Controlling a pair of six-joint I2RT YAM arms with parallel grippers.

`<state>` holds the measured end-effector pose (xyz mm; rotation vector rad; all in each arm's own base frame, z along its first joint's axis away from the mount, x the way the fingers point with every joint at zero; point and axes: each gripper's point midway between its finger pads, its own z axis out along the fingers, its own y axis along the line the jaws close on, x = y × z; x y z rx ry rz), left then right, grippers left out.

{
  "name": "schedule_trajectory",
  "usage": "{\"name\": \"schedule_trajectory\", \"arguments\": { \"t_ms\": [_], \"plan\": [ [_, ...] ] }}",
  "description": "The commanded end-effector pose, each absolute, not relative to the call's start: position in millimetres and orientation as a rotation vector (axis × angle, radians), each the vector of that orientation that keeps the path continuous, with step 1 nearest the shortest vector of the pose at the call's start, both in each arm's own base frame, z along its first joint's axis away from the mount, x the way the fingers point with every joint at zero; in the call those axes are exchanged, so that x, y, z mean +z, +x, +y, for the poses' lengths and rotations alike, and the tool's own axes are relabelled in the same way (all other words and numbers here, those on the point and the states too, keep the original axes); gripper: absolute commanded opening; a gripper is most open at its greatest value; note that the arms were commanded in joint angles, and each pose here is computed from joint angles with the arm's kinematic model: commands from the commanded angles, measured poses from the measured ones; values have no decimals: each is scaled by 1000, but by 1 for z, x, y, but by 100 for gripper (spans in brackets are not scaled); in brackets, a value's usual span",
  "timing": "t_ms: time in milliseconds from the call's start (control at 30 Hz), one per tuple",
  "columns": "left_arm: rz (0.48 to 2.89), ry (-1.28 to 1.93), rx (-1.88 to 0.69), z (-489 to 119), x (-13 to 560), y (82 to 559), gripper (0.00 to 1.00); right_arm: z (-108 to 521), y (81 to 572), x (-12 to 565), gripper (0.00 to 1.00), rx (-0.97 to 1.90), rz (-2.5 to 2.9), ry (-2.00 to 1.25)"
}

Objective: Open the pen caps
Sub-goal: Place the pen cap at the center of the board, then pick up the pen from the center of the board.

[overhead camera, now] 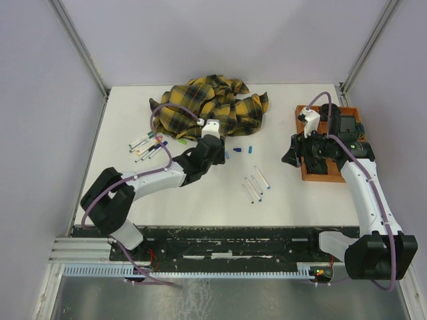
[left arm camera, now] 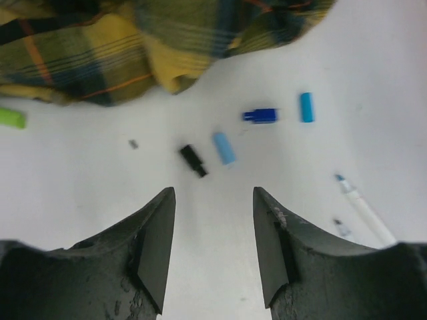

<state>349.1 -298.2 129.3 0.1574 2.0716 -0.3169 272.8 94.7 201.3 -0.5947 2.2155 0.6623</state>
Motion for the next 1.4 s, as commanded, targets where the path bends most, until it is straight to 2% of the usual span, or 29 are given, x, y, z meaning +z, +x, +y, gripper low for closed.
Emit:
{"name": "schedule_trajectory", "arguments": {
  "t_ms": [0,100,200,267,433,533,633,967,1367],
  "plan": [
    [1976,45,-322,-245,144,372,57,99,273,207,62,694,2176,-627],
    [1993,-66,-358,-211,133,376,57,99,272,206,62,696,2178,-636],
    [2015,-186,-339,-182,120,383,63,98,275,201,62,698,2191,-636],
    [2055,-259,-295,-167,107,389,64,99,275,198,63,711,2205,-637],
    [2194,-465,-91,-135,73,409,60,99,275,192,63,722,2220,-637],
    [2299,-529,77,-122,55,423,55,99,275,191,63,725,2223,-638],
    [2312,-531,131,-120,49,436,52,99,275,190,63,726,2226,-638],
    [2329,-546,156,-118,41,466,52,99,275,189,63,731,2230,-636],
    [2359,-553,194,-115,30,468,53,100,275,189,63,731,2228,-638]
  ]
}}
